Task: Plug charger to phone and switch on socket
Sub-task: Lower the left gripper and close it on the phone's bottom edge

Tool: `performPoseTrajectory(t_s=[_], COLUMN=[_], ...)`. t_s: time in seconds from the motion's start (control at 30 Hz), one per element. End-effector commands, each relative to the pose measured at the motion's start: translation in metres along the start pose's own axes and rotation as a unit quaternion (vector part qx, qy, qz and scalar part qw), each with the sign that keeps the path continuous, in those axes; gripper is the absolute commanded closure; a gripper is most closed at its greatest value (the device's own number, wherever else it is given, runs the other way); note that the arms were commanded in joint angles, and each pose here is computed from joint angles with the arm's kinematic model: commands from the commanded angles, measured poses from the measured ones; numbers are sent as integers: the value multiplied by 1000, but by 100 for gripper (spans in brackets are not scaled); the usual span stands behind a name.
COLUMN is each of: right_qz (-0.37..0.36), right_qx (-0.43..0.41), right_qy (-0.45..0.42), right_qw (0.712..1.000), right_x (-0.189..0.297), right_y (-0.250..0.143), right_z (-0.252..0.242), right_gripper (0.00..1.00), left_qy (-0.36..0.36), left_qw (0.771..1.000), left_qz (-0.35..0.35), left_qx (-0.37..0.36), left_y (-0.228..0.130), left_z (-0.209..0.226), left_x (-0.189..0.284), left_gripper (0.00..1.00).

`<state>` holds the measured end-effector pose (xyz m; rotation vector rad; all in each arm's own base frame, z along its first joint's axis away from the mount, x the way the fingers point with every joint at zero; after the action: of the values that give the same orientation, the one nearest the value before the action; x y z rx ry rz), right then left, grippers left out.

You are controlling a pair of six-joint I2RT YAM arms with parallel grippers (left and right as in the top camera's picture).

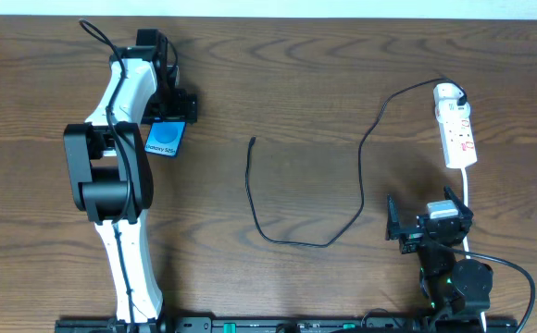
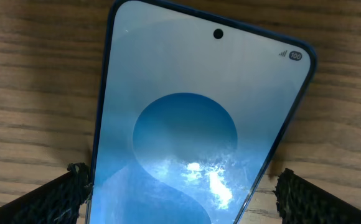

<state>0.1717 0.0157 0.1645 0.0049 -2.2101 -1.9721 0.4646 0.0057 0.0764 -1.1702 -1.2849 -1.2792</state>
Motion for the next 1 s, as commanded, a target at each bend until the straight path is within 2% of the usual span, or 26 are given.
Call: performPoseTrajectory(t_s=[0.0, 0.5, 0.6, 0.97], right_qz=[0, 0, 0, 0], right_qx=[0, 0, 0, 0], right_qy=[-1, 0, 0, 0], right_qw=[1000, 1000, 1000, 1000], right_x=[0, 0, 0, 0], right_y=[-1, -1, -1, -1], right_z=[0, 0, 0, 0], right_gripper=[1, 1, 1, 1], left_qy=[3, 1, 1, 2], left_qw=[1000, 999, 999, 993], left_qz=[6, 48, 49, 58], left_qx=[-4, -17, -14, 104], left_y=[-2, -11, -12, -15], left_z=[2, 2, 2, 1], left_x=[-6, -35, -35, -35], left_gripper=[2, 0, 7, 8])
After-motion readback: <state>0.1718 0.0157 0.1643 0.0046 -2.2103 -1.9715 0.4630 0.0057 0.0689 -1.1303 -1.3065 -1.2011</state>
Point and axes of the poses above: each gripper's point midway between its finger pads, its own x axis back along the fingers, its own z axis along the line the jaws close on, y = z × x, the point moved 7 cm from there along x, back along the fingers, and after that the axes turned 2 degrees about -x, right-handed, at the moved point
